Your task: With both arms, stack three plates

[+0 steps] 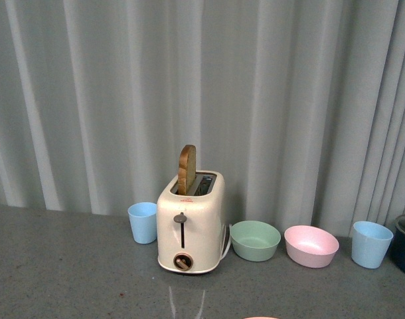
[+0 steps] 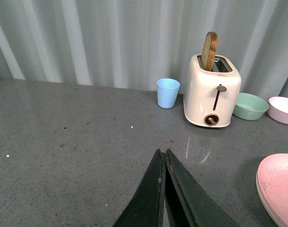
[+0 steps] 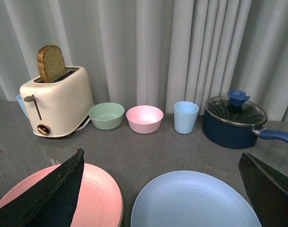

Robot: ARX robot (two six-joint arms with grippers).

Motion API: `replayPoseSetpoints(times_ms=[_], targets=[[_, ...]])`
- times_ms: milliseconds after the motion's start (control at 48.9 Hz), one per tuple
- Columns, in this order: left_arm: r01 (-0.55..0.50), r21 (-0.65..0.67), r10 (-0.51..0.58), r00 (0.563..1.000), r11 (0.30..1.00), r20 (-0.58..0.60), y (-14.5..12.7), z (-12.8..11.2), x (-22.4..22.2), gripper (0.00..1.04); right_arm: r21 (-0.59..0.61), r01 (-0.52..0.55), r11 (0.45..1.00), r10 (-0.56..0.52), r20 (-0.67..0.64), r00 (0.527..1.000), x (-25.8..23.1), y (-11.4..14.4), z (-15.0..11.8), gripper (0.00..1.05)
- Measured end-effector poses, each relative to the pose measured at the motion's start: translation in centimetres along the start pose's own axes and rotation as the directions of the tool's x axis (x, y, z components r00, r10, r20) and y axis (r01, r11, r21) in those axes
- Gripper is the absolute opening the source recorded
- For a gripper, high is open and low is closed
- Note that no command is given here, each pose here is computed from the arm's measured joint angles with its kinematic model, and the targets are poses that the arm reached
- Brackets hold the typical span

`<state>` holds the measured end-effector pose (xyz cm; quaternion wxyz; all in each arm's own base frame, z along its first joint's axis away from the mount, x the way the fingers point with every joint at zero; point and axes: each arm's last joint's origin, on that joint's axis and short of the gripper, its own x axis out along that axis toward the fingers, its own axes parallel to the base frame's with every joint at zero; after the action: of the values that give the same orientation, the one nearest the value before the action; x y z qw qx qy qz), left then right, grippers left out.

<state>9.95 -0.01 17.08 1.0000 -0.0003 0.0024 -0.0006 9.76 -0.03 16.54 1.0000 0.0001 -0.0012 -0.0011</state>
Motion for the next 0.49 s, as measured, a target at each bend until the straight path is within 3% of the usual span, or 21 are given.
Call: replayPoseSetpoints(times_ms=[266, 491], targets=[[0.0, -0.001, 0.0, 1.0, 1.0, 0.029, 0.0, 0.19, -0.33, 0.05, 0.0, 0.0, 1.0, 0.0, 0.0, 1.0, 0.0, 0.0, 0.0, 0.97], [0.0, -0.001, 0.0, 1.0, 1.0, 0.029, 0.0, 0.19, -0.33, 0.42, 0.0, 0.0, 1.0, 0.0, 0.0, 1.0, 0.0, 0.0, 0.0, 0.97]])
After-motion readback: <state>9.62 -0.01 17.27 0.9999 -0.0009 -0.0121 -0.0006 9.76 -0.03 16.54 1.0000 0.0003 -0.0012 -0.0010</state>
